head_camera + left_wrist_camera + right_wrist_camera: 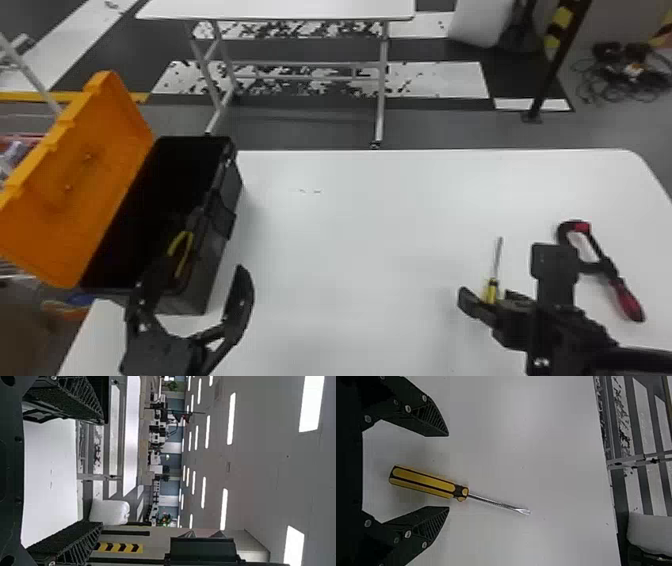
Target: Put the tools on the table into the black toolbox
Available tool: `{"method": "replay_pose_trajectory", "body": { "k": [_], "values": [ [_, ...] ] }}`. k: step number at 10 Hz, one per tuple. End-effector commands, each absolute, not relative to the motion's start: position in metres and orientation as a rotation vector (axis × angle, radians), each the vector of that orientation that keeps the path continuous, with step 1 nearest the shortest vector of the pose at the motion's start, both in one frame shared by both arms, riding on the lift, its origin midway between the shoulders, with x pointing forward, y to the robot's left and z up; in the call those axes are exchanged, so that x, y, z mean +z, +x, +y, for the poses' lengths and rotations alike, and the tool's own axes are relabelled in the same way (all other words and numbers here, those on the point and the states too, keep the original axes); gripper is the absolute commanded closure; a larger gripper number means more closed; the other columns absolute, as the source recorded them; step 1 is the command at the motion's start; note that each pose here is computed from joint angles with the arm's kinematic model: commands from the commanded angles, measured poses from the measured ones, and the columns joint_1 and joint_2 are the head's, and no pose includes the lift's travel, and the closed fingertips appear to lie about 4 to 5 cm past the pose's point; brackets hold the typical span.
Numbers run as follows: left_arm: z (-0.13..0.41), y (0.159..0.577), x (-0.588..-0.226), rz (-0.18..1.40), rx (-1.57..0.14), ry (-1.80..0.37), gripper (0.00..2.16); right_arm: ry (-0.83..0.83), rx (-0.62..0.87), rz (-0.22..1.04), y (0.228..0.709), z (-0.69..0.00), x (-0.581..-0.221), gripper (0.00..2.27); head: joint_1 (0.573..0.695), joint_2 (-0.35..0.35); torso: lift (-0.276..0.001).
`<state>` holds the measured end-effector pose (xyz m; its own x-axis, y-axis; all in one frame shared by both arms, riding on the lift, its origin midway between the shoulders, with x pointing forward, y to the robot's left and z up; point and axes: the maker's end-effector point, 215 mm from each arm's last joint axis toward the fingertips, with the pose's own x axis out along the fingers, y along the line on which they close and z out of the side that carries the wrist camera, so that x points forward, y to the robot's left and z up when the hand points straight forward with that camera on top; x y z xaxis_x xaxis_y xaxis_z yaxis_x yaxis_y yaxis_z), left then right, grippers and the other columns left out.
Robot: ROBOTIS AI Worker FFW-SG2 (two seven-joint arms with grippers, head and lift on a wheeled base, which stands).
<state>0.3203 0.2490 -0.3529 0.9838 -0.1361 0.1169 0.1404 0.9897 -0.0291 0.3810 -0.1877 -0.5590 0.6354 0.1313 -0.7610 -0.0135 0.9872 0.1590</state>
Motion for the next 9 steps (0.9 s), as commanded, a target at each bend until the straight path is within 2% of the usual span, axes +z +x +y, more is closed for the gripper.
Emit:
{"method": "replay_pose_trajectory", "body": {
  "k": [1, 3, 4, 5, 6, 9],
  "values": [
    [0.248, 0.321, -0.352, -0.116, -0.142, -0.038, 0.03, 0.146, 0.085, 0.88, 0.381, -0.187, -0.559, 0.77, 0.695, 0.101, -0.075],
    [0.248, 0.32, -0.355, -0.11, -0.142, -0.038, 0.03, 0.147, 0.082, 0.897, 0.377, -0.19, -0.563, 1.34, 0.695, 0.1, -0.075],
    [0.248, 0.321, -0.354, -0.112, -0.142, -0.038, 0.04, 0.148, 0.081, 0.922, 0.371, -0.193, -0.567, 1.83, 0.695, 0.097, -0.075],
    [0.248, 0.321, -0.355, -0.109, -0.142, -0.038, 0.04, 0.146, 0.089, 0.935, 0.368, -0.193, -0.568, 2.1, 0.695, 0.096, -0.075],
    [0.248, 0.321, -0.356, -0.107, -0.142, -0.038, 0.05, 0.151, 0.103, 0.934, 0.368, -0.191, -0.568, 2.24, 0.695, 0.095, -0.075],
    [0.247, 0.321, -0.356, -0.107, -0.141, -0.04, 0.05, 0.152, 0.106, 0.895, 0.372, -0.192, -0.557, 2.24, 0.695, 0.095, -0.075]
  ]
}}
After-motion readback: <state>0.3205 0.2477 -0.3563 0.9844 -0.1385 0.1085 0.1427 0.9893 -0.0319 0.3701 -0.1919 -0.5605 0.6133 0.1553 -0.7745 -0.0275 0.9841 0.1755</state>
